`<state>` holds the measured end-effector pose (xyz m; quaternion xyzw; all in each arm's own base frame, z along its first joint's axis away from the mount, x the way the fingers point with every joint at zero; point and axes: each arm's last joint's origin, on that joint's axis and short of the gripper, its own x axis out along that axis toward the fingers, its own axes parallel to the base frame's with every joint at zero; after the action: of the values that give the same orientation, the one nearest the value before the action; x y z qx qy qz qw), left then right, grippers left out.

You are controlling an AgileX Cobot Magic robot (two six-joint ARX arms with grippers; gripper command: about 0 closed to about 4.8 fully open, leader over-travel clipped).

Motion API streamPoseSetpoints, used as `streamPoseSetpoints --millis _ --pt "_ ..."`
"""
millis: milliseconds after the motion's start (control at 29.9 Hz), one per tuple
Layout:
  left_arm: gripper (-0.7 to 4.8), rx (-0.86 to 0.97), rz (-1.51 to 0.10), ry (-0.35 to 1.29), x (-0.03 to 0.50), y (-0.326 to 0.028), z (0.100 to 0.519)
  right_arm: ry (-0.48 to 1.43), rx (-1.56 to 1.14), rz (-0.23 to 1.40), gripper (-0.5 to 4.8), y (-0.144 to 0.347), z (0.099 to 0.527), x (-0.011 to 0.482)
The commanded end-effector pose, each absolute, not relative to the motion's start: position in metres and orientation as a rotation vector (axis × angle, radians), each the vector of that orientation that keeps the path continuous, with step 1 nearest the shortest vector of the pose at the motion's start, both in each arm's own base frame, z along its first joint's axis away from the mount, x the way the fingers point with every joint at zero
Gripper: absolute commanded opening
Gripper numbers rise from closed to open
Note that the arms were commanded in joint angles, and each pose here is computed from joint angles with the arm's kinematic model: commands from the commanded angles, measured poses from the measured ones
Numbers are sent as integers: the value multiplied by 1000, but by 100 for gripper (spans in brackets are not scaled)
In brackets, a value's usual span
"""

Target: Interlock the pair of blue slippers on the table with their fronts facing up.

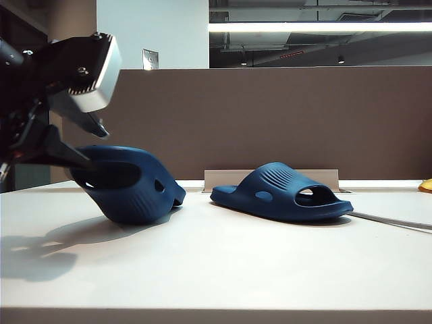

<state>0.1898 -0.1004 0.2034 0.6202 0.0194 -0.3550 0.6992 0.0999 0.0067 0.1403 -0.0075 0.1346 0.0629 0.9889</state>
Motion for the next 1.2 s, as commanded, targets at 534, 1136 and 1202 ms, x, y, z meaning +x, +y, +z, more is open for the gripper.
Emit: streamPoseSetpoints --millis 534,1136,1202 --pt "10 1326 -715 49 196 -106 204 256 -15 127 9 7 141 100" --pt "-4 1164 -662 46 198 -107 210 198 -37 18 9 3 147 102" --pt "-4 1144 -655 47 198 -107 210 194 -32 21 9 4 147 102"
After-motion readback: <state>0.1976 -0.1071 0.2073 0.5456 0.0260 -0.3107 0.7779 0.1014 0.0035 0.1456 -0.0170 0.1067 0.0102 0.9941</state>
